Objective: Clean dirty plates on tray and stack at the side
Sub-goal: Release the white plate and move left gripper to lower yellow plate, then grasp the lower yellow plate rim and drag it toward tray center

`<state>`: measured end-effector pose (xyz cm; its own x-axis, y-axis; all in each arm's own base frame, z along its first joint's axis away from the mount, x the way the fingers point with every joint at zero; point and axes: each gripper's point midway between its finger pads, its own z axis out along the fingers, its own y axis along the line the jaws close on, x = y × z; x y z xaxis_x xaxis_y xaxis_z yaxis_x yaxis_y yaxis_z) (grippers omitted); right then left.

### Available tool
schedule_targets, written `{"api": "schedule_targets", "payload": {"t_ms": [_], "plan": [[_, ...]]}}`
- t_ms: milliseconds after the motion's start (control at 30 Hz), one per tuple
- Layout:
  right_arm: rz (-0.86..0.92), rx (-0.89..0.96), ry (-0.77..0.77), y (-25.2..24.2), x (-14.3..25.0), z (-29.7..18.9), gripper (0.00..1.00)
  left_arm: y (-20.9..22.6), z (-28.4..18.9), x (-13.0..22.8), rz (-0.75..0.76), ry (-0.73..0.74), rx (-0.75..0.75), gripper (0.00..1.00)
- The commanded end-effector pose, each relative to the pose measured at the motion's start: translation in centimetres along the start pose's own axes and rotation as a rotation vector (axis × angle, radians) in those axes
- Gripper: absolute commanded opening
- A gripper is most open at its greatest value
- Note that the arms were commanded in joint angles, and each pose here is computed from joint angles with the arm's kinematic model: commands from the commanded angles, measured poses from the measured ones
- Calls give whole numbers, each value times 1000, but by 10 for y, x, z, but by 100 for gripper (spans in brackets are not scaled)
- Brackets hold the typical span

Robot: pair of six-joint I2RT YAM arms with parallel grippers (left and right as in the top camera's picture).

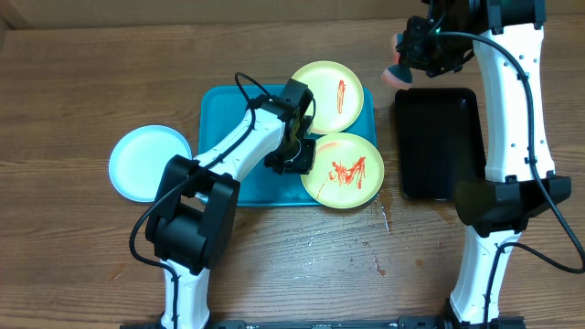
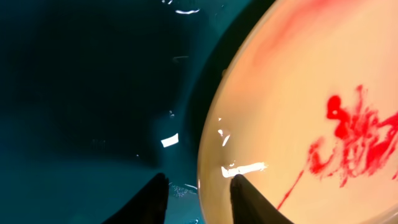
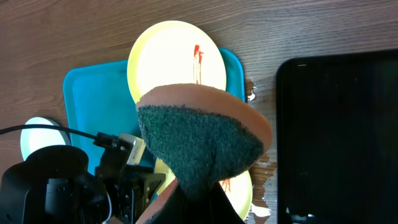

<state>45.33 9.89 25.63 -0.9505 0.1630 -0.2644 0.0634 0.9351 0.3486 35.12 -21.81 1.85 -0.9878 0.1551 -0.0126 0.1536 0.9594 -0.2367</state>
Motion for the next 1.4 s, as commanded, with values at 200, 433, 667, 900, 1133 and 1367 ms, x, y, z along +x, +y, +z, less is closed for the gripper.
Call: {"api": "schedule_targets", "payload": {"t_ms": [200,433,667,900,1133,1367], "plan": [[-2,-7,-4,0,-1,-2,4,-3,15,3,6,28,24,16],[-3,-7,-4,0,-1,-2,4,-2,23,5,-9,51,49,4],[-2,-7,-4,0,-1,-2,4,8,15,7,-42,72,45,4],[-4,-8,-3,1,0,-1,4,32,-24,7,-66,25,-76,4],[-8,1,50,4,10,12,5,85,-89,-2,-203,-149,-317,4],[-10,10,99,5,20,24,4,122,-85,18,-378,-118,-416,4]]}}
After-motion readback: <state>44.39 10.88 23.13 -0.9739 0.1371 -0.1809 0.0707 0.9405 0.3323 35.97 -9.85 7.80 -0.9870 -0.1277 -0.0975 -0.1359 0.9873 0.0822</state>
